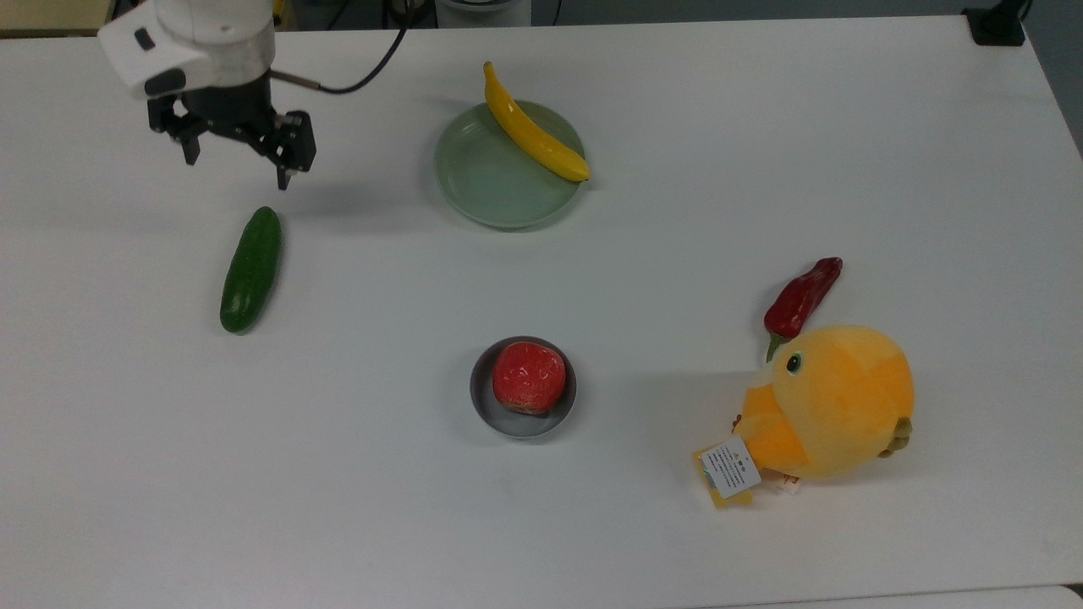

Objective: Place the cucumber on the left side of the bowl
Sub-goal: 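Move the gripper over the green cucumber and lower onto it, then close the gripper around the middle of the cucumber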

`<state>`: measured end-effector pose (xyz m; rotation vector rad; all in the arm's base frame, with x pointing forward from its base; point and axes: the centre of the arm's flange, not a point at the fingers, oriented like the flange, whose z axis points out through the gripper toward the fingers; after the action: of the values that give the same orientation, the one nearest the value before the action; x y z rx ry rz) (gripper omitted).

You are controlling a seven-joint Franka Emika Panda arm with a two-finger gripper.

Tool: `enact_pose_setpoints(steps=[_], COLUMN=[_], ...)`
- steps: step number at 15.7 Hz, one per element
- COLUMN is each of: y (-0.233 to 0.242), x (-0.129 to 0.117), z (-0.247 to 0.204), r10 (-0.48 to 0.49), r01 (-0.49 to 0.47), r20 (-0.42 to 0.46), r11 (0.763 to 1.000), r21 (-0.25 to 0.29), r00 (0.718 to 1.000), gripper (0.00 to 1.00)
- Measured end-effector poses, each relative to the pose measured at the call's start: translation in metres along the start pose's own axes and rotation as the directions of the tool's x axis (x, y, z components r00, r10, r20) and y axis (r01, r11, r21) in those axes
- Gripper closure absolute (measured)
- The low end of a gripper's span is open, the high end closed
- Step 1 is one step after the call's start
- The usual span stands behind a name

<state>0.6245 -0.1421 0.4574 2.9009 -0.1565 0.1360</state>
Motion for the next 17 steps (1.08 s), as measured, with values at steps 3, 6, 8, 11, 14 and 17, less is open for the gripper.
enact_pose_setpoints(steps=[3, 6, 8, 11, 14, 17], y=[0.004, 0.008, 0.015, 0.019, 0.012, 0.005], x=[0.009, 0.015, 0.017, 0.017, 0.018, 0.019], z=[0.043, 0.082, 0.102, 0.126, 0.137, 0.139], r10=[-0.014, -0.014, -0.004, 0.000, -0.009, -0.019], r01=[0.014, 0.014, 0.003, -0.001, 0.009, 0.019], r20=[-0.003, -0.013, -0.019, -0.020, -0.016, -0.013], r11=[1.000, 1.000, 1.000, 1.000, 1.000, 1.000], r21=[-0.025, -0.026, -0.025, -0.023, -0.018, -0.013], r00=[1.000, 1.000, 1.000, 1.000, 1.000, 1.000], gripper=[0.00, 0.00, 0.00, 0.00, 0.00, 0.00])
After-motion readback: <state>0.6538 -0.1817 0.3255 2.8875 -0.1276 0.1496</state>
